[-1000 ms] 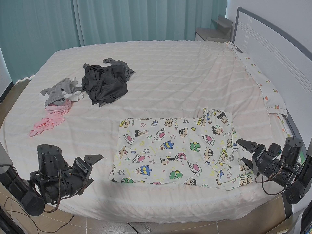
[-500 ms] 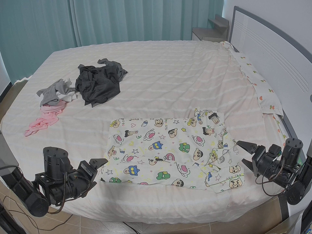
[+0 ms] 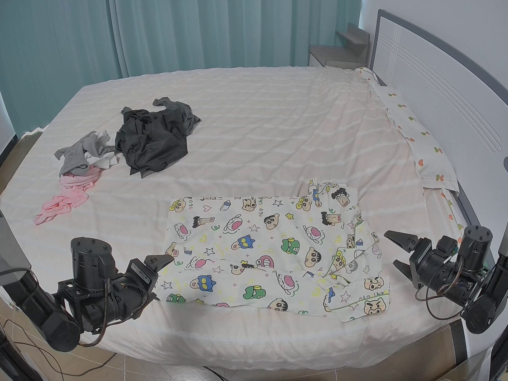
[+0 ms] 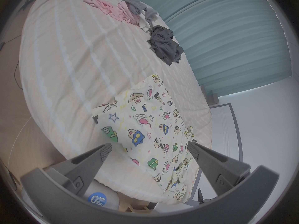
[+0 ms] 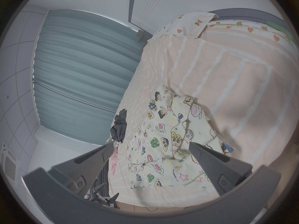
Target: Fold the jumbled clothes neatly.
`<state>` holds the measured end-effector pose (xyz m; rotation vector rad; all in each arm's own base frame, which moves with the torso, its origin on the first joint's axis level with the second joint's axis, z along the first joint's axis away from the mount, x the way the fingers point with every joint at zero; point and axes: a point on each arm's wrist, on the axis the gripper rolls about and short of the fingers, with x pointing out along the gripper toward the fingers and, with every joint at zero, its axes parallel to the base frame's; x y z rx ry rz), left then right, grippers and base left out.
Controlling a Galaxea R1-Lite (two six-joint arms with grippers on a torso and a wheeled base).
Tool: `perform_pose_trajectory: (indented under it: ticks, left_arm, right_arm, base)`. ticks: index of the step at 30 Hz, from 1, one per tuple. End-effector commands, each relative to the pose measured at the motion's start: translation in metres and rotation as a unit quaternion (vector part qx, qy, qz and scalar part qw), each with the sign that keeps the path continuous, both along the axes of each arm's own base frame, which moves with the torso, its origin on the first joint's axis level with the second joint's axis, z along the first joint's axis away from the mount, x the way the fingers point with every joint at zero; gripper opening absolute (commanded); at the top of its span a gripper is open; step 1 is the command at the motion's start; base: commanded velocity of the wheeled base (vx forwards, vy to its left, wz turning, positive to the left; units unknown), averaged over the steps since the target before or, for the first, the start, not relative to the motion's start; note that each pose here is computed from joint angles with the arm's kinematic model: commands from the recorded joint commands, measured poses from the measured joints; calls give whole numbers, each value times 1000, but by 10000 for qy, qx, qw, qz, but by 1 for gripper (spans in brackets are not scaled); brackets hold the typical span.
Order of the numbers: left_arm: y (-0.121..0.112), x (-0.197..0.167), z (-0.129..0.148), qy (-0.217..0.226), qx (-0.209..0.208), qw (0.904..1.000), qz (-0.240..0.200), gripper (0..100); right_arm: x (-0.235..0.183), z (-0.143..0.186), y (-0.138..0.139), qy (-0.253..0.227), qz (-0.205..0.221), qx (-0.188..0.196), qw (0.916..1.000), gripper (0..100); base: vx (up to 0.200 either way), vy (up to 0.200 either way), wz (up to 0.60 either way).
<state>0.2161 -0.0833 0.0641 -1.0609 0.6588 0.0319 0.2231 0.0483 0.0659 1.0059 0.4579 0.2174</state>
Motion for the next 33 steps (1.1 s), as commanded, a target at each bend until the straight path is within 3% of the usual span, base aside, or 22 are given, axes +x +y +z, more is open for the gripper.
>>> perform_pose_trajectory:
  ticks: [1,17,22,26,28,29,30,32,33]
  left_arm:
    - [0,0,0,6,6,10000,-2,100]
    - [0,0,-1,-1,25,10000,3,100]
    - [1,1,1,-78,132,9999,-14,100]
    - [4,2,4,-301,539,9978,-222,100]
    - [16,11,7,-553,1168,9910,-336,100]
    - [16,11,7,-553,1168,9910,-336,100]
    - [31,31,15,-883,1709,9808,-304,100]
    - [49,53,13,-886,2400,9653,-527,100]
    - [50,54,12,-871,2446,9642,-546,100]
  right_arm:
    - [1,1,0,-56,0,9,10000,100]
    - [1,1,0,-65,-9,-16,10000,100]
    - [0,1,0,-78,-8,-47,10000,100]
    - [0,2,0,-113,-12,-55,9999,100]
    - [-1,2,0,-116,8,-98,9999,100]
    - [-1,2,0,-116,8,-98,9999,100]
    - [-1,2,1,-136,24,-126,9998,100]
    - [-2,2,1,-143,42,-163,9998,100]
    - [-2,2,1,-139,45,-172,9997,100]
  base:
    - [200,0,0]
    - [200,0,0]
    - [0,0,0]
    - [0,0,0]
    - [0,0,0]
    - [0,0,0]
    - [0,0,0]
    - [0,0,0]
    - [0,0,0]
